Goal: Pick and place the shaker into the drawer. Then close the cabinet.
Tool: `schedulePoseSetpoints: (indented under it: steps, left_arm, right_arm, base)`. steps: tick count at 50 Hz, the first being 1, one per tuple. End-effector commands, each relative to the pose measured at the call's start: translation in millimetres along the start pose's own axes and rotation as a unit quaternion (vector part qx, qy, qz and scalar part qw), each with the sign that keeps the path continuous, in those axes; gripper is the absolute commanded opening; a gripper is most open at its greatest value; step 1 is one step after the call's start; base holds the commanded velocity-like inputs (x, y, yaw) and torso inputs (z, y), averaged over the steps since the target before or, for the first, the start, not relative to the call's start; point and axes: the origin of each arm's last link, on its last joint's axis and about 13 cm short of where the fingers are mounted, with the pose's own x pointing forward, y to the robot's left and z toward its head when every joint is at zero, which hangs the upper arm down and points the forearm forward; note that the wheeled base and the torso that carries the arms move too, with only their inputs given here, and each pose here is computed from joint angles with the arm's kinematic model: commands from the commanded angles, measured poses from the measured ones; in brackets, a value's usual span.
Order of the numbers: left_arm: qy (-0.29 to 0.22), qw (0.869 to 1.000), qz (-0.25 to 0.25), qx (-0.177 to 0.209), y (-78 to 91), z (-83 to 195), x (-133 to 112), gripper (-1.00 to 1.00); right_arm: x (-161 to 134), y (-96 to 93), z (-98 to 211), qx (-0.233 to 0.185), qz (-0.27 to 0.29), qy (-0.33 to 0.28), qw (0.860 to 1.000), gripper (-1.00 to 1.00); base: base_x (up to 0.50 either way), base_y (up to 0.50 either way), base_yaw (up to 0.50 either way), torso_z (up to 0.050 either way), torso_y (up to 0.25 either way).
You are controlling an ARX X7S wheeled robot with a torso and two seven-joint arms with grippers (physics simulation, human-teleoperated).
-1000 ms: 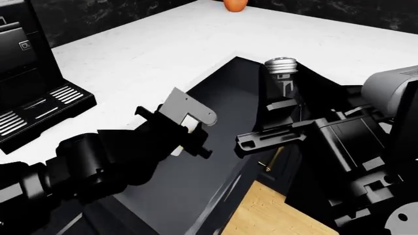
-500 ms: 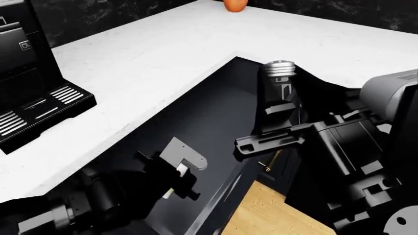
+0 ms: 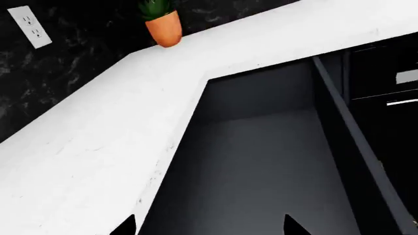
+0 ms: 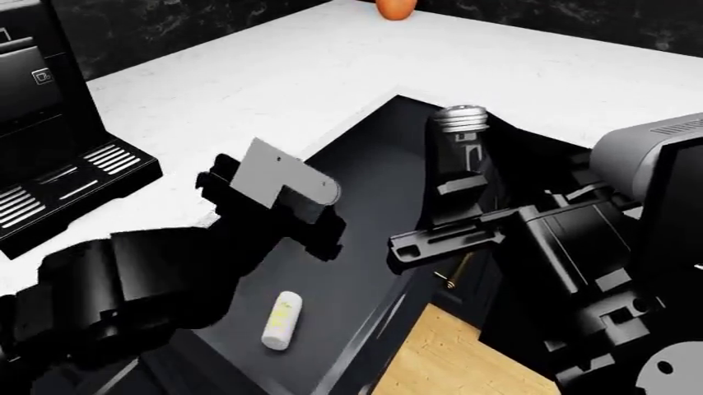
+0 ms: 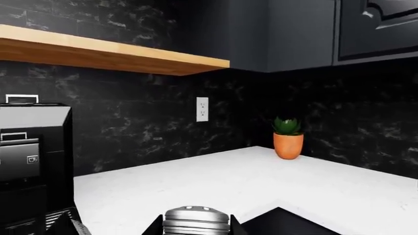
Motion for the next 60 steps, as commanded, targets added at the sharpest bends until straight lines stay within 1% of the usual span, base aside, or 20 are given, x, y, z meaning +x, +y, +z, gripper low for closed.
schedulePoseSetpoints:
  steps: [1,7,9,12,15,19,21,23,26,32,42,48,57,60]
  left_arm:
    - [-0.165,0.985,0.047,0.008,14.1,69.6,-61.9,1.00]
    - [-0.211,0.974,0.076,0.011,19.0,82.6,-92.3,1.00]
    - [-0.223,0.971,0.085,0.004,21.8,91.0,-104.1,1.00]
    - [-0.243,0.966,0.090,-0.019,19.9,96.7,-121.4,1.00]
    - [-0.252,0.963,0.092,-0.030,16.8,97.3,-133.6,1.00]
    - [-0.251,0.962,0.096,-0.039,12.9,84.4,-137.7,1.00]
    - [-0.251,0.962,0.101,-0.042,15.3,86.8,-140.9,1.00]
    - [-0.250,0.961,0.107,-0.044,17.9,87.8,-142.5,1.00]
    - [-0.250,0.961,0.110,-0.042,17.1,79.7,-142.7,1.00]
    - [-0.248,0.960,0.119,-0.047,19.3,77.2,-146.0,1.00]
    - [-0.250,0.959,0.123,-0.048,19.7,74.5,-150.7,1.00]
    - [-0.249,0.959,0.125,-0.049,19.0,72.4,-151.4,1.00]
    - [-0.241,0.961,0.126,-0.049,17.5,64.9,-154.5,1.00]
    - [-0.238,0.961,0.128,-0.049,17.9,62.0,-155.2,1.00]
  right_arm:
    - [14.6,-11.8,9.3,-0.039,0.005,0.033,0.999,-1.00]
    - [42.6,-29.5,21.3,-0.064,0.008,0.062,0.996,-1.00]
    - [54.8,-32.7,24.6,-0.073,0.018,0.076,0.994,-1.00]
    - [77.3,-35.9,26.1,-0.090,0.037,0.100,0.990,-1.00]
    - [98.4,-37.4,23.1,-0.108,0.055,0.122,0.985,-1.00]
    - [125.0,-33.2,13.1,-0.117,0.079,0.145,0.979,-1.00]
    - [134.9,-30.1,6.4,-0.119,0.089,0.156,0.976,-1.00]
    - [141.8,-27.2,0.3,-0.120,0.100,0.167,0.973,-1.00]
    - [150.4,-22.5,-12.0,-0.119,0.112,0.184,0.969,-1.00]
    - [153.5,-13.0,-45.2,-0.116,0.130,0.223,0.959,-1.00]
    - [136.1,-4.7,-105.0,-0.096,0.131,0.282,0.946,-1.00]
    - [131.2,-0.3,-121.3,-0.107,0.139,0.303,0.937,-1.00]
    - [136.7,9.2,-140.0,-0.114,0.159,0.323,0.926,-1.00]
    - [137.0,14.6,-147.8,-0.115,0.171,0.332,0.921,-1.00]
  base:
    - [0.00,0.00,0.00,0.000,0.000]
    - [0.00,0.00,0.00,0.000,0.000]
    - [0.00,0.00,0.00,0.000,0.000]
    - [0.00,0.00,0.00,0.000,0.000]
    - [0.00,0.00,0.00,0.000,0.000]
    - [0.00,0.00,0.00,0.000,0.000]
    - [0.00,0.00,0.00,0.000,0.000]
    - [0.00,0.00,0.00,0.000,0.000]
    - [0.00,0.00,0.00,0.000,0.000]
    - [0.00,0.00,0.00,0.000,0.000]
    - [0.00,0.00,0.00,0.000,0.000]
    - [0.00,0.00,0.00,0.000,0.000]
    - [0.00,0.00,0.00,0.000,0.000]
    - [0.00,0.00,0.00,0.000,0.000]
